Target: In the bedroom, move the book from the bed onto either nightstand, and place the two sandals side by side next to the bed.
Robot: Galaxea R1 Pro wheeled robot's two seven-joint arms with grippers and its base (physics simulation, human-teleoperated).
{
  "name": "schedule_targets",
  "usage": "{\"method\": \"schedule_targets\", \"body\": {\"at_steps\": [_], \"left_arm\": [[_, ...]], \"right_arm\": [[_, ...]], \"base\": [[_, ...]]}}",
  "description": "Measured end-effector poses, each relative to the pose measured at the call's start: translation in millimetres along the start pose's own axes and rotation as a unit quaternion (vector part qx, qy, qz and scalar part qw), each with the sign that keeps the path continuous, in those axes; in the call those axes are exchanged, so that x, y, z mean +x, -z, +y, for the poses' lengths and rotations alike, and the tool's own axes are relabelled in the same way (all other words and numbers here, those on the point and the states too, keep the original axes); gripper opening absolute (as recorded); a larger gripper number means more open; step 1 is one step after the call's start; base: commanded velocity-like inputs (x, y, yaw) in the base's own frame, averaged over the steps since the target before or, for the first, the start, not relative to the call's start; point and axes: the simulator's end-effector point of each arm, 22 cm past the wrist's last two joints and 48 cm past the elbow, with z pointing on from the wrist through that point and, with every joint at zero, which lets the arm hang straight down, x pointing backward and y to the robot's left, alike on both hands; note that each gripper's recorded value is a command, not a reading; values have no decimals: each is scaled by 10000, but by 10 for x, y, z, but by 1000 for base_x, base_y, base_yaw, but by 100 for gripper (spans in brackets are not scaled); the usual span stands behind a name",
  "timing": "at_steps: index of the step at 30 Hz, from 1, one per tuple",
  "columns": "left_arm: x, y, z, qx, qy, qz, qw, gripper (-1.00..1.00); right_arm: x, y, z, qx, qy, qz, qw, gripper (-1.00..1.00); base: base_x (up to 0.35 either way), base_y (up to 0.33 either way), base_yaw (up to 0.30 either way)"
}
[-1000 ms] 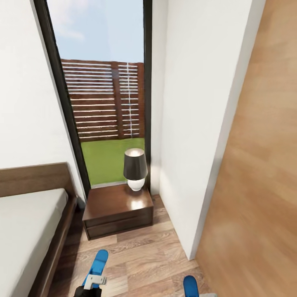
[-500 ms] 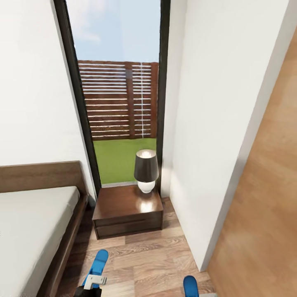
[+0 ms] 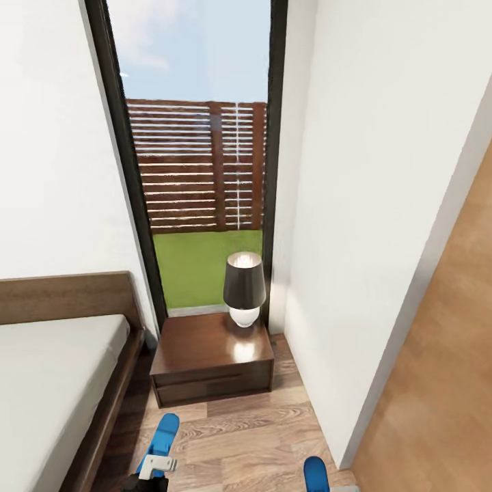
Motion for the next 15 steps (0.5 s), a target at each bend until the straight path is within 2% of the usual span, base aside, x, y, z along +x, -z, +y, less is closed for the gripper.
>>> {"method": "schedule_targets", "body": {"at_steps": [15], "left_arm": [[0, 0, 0, 0, 0, 0, 10000, -100]], "right_arm": [[1, -1, 5, -3, -1, 1, 10000, -100]], "base": [[322, 0, 0]]}}
